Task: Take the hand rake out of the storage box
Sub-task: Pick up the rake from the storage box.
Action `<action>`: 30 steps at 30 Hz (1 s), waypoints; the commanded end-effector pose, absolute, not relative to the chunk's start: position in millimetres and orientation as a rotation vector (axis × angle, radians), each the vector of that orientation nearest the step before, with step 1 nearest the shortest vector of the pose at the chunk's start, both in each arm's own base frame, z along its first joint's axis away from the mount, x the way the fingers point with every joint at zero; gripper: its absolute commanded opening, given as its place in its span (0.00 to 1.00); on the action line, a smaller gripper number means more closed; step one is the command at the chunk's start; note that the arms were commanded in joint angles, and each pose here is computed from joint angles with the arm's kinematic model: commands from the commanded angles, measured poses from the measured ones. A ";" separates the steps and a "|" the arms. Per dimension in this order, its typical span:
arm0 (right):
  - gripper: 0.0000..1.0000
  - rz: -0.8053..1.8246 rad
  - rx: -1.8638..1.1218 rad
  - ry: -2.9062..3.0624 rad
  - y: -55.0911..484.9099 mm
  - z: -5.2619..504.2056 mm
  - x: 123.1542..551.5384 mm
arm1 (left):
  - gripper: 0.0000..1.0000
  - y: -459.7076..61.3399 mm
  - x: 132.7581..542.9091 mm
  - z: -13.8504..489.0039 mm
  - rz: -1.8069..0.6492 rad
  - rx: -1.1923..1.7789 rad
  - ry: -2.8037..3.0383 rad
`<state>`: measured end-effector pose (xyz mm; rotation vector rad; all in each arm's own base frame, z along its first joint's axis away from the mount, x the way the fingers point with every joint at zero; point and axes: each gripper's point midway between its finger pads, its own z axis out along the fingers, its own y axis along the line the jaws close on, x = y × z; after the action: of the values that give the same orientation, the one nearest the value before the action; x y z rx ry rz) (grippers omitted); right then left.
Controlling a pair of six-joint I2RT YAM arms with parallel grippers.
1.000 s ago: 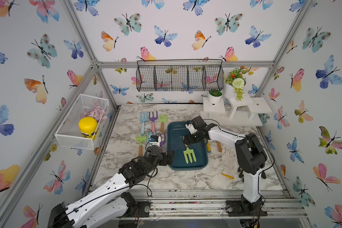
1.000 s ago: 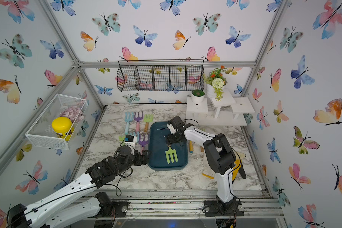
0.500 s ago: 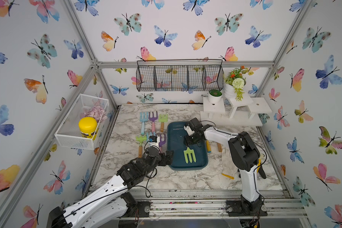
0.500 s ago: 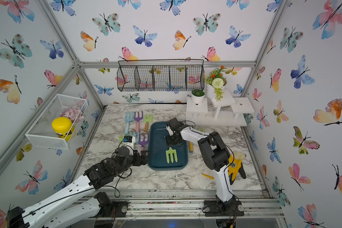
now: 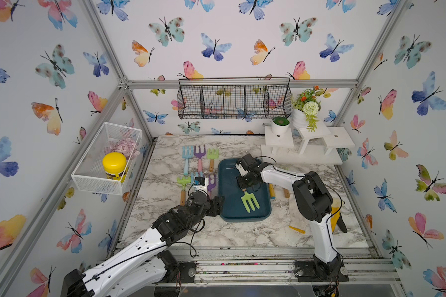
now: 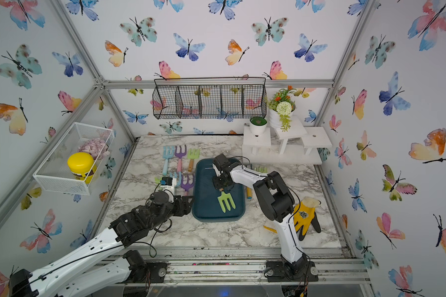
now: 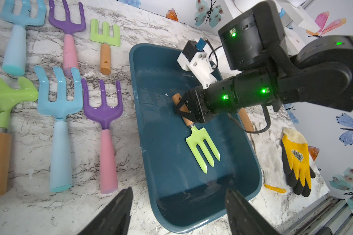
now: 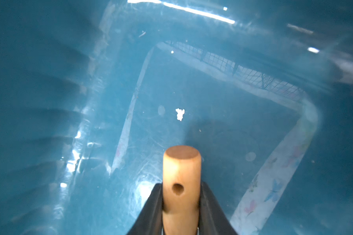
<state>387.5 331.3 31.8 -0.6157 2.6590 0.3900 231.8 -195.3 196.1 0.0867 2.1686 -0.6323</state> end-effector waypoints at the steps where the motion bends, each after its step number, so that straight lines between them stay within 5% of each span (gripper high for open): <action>1: 0.24 0.415 -0.576 2.610 332.0 58.0 386.9 | 0.74 -198.6 233.7 200.9 -0.664 0.109 2.121; 5: 0.20 0.502 -0.538 2.514 337.2 98.9 388.9 | 0.86 -209.0 233.3 212.2 -0.716 0.160 2.083; 9: 0.18 0.593 -0.476 2.388 339.8 143.6 390.5 | 0.88 -218.6 230.8 227.1 -0.770 0.213 2.046; 17: 0.18 0.758 -0.379 2.195 337.3 222.8 381.0 | 0.77 -228.9 230.6 240.5 -0.827 0.260 1.986; 30: 0.16 1.018 -0.350 1.999 339.7 290.4 351.8 | 0.73 -274.2 229.9 260.7 -1.022 0.379 1.966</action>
<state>359.4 333.2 268.7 -0.3424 2.0672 0.9216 235.2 -260.4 241.3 0.3200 2.0197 -0.9230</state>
